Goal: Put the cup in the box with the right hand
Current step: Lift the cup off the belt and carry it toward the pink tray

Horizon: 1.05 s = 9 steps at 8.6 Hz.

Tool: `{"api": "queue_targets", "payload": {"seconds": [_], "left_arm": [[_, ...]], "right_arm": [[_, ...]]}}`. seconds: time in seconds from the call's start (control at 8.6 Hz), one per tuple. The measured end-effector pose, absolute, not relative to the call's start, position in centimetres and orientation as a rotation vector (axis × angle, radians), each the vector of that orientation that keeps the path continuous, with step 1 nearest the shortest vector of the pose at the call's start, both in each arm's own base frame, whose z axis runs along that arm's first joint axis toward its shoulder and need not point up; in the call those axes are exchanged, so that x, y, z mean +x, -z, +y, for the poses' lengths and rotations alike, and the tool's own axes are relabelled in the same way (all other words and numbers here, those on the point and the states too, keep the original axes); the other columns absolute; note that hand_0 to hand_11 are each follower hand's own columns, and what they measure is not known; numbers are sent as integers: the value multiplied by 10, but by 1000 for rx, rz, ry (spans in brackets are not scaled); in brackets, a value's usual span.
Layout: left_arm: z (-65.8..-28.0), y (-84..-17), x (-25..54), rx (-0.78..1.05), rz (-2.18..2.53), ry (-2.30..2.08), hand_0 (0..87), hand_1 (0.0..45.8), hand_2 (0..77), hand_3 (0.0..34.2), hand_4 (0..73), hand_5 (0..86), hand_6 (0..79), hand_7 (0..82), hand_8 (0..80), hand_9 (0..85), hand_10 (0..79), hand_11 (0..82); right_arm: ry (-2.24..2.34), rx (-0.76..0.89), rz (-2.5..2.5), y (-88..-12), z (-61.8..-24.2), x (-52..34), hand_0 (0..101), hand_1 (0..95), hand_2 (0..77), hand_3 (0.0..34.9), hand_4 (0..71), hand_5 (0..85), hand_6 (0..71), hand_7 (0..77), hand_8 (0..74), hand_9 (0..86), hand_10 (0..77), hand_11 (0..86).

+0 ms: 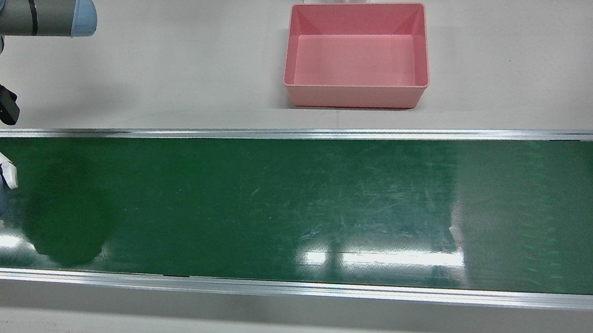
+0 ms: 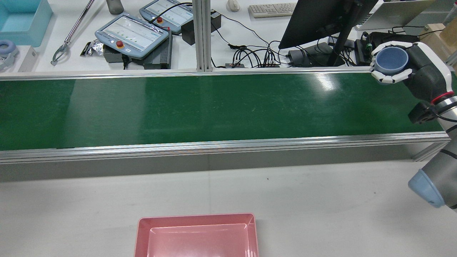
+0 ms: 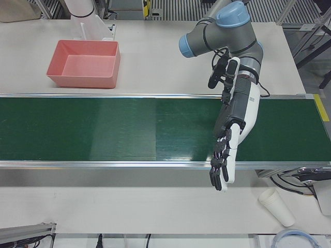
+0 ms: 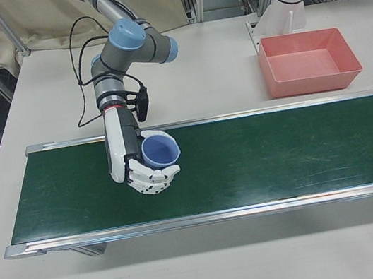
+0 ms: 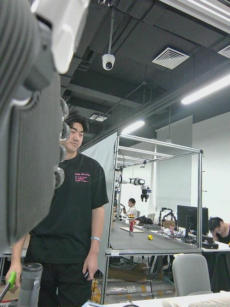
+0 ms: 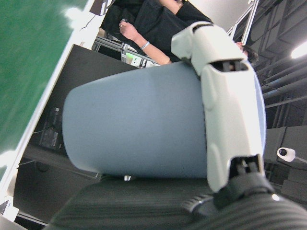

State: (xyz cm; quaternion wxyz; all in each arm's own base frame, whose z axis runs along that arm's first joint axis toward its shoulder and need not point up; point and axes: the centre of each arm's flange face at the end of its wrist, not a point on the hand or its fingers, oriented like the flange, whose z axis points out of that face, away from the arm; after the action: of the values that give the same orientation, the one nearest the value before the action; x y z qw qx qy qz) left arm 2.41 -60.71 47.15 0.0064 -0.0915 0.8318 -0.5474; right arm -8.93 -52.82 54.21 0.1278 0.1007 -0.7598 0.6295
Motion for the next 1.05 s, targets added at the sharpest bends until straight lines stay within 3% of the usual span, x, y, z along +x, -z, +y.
{"api": "queue_targets", "payload": {"seconds": [0.12, 0.23, 0.35, 0.47, 0.7, 1.05], "left_arm": [[-607, -472, 24, -286, 2603, 1713, 0, 5, 0, 0, 11, 0, 0, 0, 0, 0, 0, 0], [-607, -471, 24, -286, 2603, 1713, 0, 5, 0, 0, 11, 0, 0, 0, 0, 0, 0, 0], [-607, -471, 24, -286, 2603, 1713, 0, 5, 0, 0, 11, 5, 0, 0, 0, 0, 0, 0], [-607, -472, 24, -286, 2603, 1713, 0, 5, 0, 0, 11, 5, 0, 0, 0, 0, 0, 0], [-607, -472, 24, -286, 2603, 1713, 0, 5, 0, 0, 11, 0, 0, 0, 0, 0, 0, 0], [-607, -472, 24, -285, 2602, 1714, 0, 5, 0, 0, 11, 5, 0, 0, 0, 0, 0, 0]], "right_arm": [[-1780, 277, -2266, -512, -524, -94, 781, 245, 305, 5, 213, 273, 556, 420, 535, 404, 425, 393], [-1710, 254, -2318, -470, -515, -106, 792, 245, 305, 2, 213, 273, 535, 469, 556, 425, 447, 447], [-1632, 228, -2360, -423, -498, -120, 789, 245, 305, 3, 213, 273, 529, 485, 562, 436, 447, 469], [-1536, 193, -2395, -375, -472, -139, 784, 115, 458, 2, 207, 316, 518, 491, 562, 436, 453, 475], [-1333, 84, -2454, -300, -402, -187, 774, 115, 464, 3, 207, 305, 518, 502, 562, 436, 475, 475], [-1192, -116, -2448, -257, -311, -285, 773, 115, 464, 4, 207, 300, 502, 513, 567, 442, 475, 475]]}}
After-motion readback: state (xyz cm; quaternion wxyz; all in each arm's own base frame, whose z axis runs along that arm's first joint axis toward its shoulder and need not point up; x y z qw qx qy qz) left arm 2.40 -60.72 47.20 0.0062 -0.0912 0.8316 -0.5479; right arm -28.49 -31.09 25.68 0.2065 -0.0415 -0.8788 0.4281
